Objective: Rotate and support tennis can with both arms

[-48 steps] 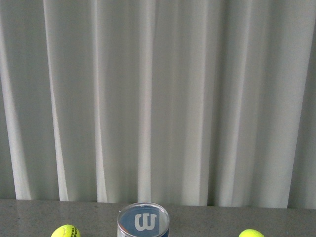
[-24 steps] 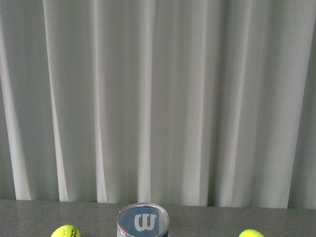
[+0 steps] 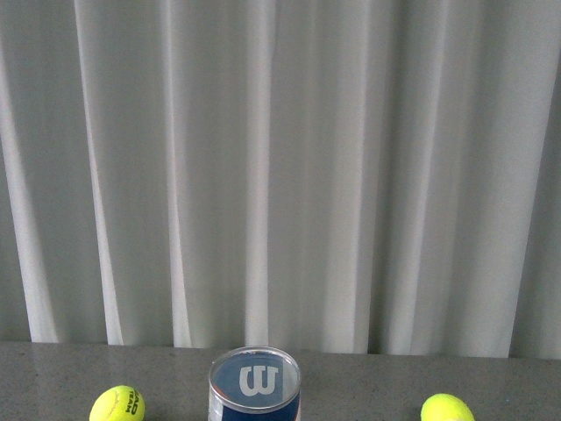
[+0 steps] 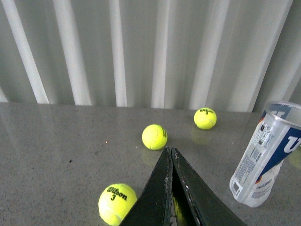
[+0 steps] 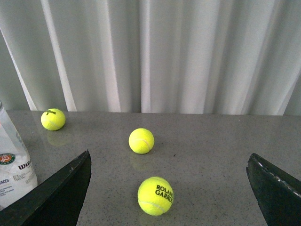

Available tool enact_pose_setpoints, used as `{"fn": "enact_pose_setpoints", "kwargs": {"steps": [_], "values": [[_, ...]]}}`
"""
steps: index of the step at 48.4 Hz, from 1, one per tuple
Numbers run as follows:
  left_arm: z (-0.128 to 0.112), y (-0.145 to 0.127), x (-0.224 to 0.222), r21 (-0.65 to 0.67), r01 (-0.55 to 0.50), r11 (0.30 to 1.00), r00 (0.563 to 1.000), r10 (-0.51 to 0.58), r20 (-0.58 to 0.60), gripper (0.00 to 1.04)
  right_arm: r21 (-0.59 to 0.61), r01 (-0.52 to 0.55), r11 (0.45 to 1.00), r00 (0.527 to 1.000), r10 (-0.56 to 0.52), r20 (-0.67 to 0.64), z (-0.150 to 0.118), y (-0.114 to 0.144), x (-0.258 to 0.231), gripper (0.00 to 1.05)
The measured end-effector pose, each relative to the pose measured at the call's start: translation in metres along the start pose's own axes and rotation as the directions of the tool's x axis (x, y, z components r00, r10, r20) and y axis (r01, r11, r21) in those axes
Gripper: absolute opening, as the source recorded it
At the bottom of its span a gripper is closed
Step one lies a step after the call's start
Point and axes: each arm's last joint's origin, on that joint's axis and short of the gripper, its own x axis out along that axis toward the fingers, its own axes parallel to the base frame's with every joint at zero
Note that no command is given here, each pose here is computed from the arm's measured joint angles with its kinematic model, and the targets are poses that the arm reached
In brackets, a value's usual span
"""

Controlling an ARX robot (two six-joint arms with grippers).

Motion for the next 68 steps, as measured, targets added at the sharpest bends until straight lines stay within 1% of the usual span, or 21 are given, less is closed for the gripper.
{"fn": "enact_pose_setpoints", "kwargs": {"steps": [12,13,22,29,34,36,39,68], "values": [[0.0006,0.0000,-0.0009,0.000,0.000,1.000,1.000,0.000,0.008,0.04,0.000,-0.001,1.000,1.000,0.001,0.000,0.0000,0.0000,0.0000,0.98],[0.0006,0.0000,-0.0009,-0.001,0.000,1.000,1.000,0.000,0.008,0.06,0.000,-0.001,1.000,1.000,0.001,0.000,0.0000,0.0000,0.0000,0.98],[0.0005,0.0000,-0.0009,0.000,0.000,1.000,1.000,0.000,0.008,0.36,0.000,0.000,1.000,1.000,0.000,0.000,0.0000,0.0000,0.0000,0.98],[0.0006,0.0000,-0.0010,0.000,0.000,1.000,1.000,0.000,0.009,0.72,0.000,0.000,1.000,1.000,0.000,0.000,0.0000,0.0000,0.0000,0.98],[0.0006,0.0000,-0.0010,0.000,0.000,1.000,1.000,0.000,0.009,0.90,0.000,0.000,1.000,1.000,0.000,0.000,0.0000,0.0000,0.0000,0.98],[0.0006,0.0000,-0.0010,0.000,0.000,1.000,1.000,0.000,0.009,0.99,0.000,-0.001,1.000,1.000,0.001,0.000,0.0000,0.0000,0.0000,0.98],[0.0006,0.0000,-0.0010,0.000,0.000,1.000,1.000,0.000,0.009,0.97,0.000,0.000,1.000,1.000,0.000,0.000,0.0000,0.0000,0.0000,0.98],[0.0006,0.0000,-0.0010,0.000,0.000,1.000,1.000,0.000,0.009,0.98,0.000,0.000,1.000,1.000,0.000,0.000,0.0000,0.0000,0.0000,0.98]]}}
